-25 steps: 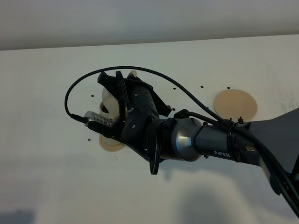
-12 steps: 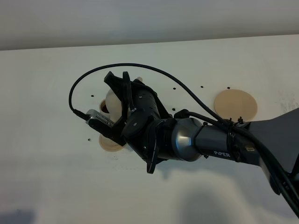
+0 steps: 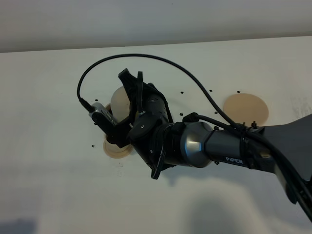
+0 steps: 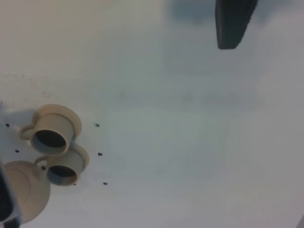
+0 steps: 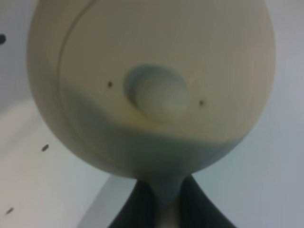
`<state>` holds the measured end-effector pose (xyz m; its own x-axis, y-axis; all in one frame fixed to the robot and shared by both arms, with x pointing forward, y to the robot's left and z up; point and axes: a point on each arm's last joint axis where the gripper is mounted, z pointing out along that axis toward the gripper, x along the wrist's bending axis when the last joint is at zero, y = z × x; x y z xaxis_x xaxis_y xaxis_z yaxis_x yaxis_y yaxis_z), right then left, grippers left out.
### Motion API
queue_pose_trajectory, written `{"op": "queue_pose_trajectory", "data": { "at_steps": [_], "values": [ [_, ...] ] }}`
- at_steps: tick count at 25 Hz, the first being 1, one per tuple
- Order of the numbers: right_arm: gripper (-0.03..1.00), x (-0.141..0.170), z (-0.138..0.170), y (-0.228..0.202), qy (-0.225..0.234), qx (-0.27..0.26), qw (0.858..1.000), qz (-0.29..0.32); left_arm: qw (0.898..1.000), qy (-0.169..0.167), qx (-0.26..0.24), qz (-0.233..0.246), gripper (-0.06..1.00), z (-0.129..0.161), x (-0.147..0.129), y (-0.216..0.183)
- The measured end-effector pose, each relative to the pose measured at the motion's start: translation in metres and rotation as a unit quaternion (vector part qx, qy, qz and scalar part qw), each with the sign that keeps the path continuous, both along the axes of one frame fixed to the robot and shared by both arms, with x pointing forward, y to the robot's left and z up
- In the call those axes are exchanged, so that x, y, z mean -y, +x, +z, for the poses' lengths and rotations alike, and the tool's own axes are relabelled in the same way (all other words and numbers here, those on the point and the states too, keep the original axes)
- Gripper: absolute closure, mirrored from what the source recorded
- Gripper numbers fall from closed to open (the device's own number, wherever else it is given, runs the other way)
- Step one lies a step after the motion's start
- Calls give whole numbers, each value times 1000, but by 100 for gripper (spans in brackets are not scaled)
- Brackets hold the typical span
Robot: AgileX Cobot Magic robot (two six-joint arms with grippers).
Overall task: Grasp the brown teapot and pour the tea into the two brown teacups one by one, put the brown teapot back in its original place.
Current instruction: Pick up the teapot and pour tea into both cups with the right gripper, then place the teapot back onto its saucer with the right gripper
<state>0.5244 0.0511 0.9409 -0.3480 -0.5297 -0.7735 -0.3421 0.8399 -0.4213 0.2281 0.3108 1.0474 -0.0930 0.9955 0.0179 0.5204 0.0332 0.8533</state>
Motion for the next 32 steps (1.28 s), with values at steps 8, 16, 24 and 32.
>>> {"op": "queue_pose_trajectory", "data": {
  "at_steps": [8, 16, 24, 32],
  "values": [
    [84, 10, 20, -5, 62, -32, 995, -64, 1000, 0, 0, 0, 33, 0, 0, 0],
    [84, 23, 29, -12, 109, -87, 978, -157, 1000, 0, 0, 0, 33, 0, 0, 0],
    [84, 39, 38, -9, 198, -136, 938, -249, 1000, 0, 0, 0, 33, 0, 0, 0],
    [84, 49, 32, -9, 273, -227, 872, -337, 1000, 0, 0, 0, 33, 0, 0, 0]
  ]
}}
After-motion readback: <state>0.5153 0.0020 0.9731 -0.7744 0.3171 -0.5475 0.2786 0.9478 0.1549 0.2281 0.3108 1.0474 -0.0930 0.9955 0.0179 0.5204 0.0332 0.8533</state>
